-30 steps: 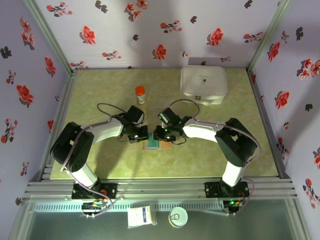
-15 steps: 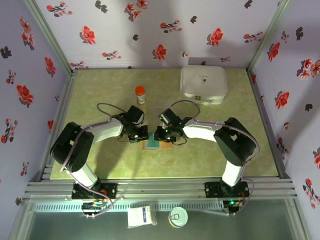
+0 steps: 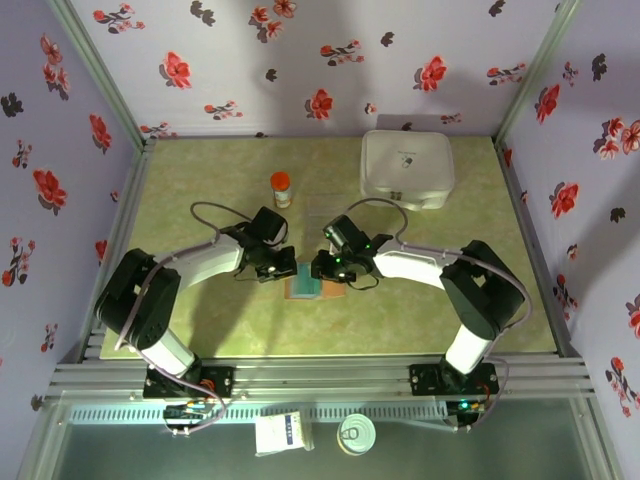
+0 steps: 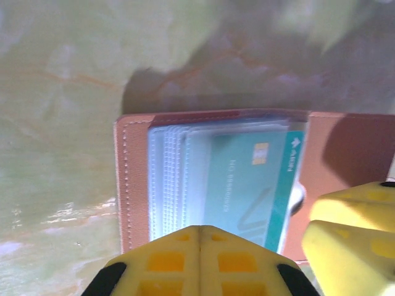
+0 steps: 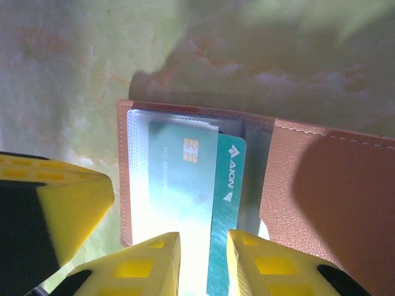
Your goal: Take the credit cards out of the card holder
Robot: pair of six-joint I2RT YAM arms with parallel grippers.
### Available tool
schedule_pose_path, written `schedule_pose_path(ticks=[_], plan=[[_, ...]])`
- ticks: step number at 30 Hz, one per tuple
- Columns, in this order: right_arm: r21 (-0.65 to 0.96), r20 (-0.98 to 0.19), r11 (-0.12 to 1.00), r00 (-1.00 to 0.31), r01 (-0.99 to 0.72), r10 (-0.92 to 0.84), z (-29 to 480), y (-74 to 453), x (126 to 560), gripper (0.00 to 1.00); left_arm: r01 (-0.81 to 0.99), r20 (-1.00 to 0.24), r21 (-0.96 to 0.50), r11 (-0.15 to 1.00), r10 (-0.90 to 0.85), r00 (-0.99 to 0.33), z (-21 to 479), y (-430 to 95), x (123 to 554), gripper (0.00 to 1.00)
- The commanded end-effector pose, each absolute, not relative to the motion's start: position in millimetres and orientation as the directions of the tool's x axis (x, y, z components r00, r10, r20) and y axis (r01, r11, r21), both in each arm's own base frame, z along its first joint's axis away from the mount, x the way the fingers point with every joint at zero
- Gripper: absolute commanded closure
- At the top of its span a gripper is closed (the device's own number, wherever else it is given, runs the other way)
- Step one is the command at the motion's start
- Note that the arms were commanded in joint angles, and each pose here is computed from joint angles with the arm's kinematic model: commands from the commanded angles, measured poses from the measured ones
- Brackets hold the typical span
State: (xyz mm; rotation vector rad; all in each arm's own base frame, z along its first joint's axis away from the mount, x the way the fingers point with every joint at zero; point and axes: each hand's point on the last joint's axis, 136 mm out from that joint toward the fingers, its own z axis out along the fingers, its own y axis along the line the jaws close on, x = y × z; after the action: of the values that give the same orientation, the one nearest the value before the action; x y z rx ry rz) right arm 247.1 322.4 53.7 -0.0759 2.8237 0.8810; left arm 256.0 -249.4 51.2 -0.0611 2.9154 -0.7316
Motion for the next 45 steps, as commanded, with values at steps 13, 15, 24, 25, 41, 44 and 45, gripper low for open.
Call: schedule_pose_path(ticks=[13, 15, 24, 25, 41, 44, 45], plan=[[0.652, -0.144, 0.756, -0.989, -0.069, 0.034, 51, 334, 250, 0.68, 0.02, -0.081, -0.475, 0.88, -0.021, -0.996, 45, -261, 252, 1.0], [0.651, -0.133, 0.756, -0.991, -0.062, 0.033, 48, 334, 249, 0.69, 0.022, -0.079, -0.457, 0.889, -0.016, -0.997, 42, -258, 252, 1.0], [0.613, -0.099, 0.79, -0.994, -0.029, 0.04, 30, 326, 247, 0.72, 0.019, -0.055, -0.402, 0.916, -0.003, -0.998, 28, -249, 249, 1.0], [0.599, -0.107, 0.8, -0.993, -0.029, 0.044, 30, 322, 248, 0.72, 0.019, -0.057, -0.399, 0.917, -0.004, -0.998, 29, -248, 249, 1.0], [0.659, -0.145, 0.751, -0.987, -0.04, 0.074, 62, 311, 253, 0.58, 0.044, -0.11, -0.457, 0.889, -0.007, -0.994, 64, -262, 262, 1.0], [0.669, -0.131, 0.743, -0.989, -0.036, 0.07, 58, 309, 251, 0.61, 0.046, -0.099, -0.478, 0.877, -0.002, -0.995, 65, -269, 261, 1.0], [0.671, -0.127, 0.741, -0.989, -0.032, 0.071, 57, 309, 251, 0.62, 0.051, -0.094, -0.484, 0.874, 0.006, -0.996, 64, -272, 260, 1.0]])
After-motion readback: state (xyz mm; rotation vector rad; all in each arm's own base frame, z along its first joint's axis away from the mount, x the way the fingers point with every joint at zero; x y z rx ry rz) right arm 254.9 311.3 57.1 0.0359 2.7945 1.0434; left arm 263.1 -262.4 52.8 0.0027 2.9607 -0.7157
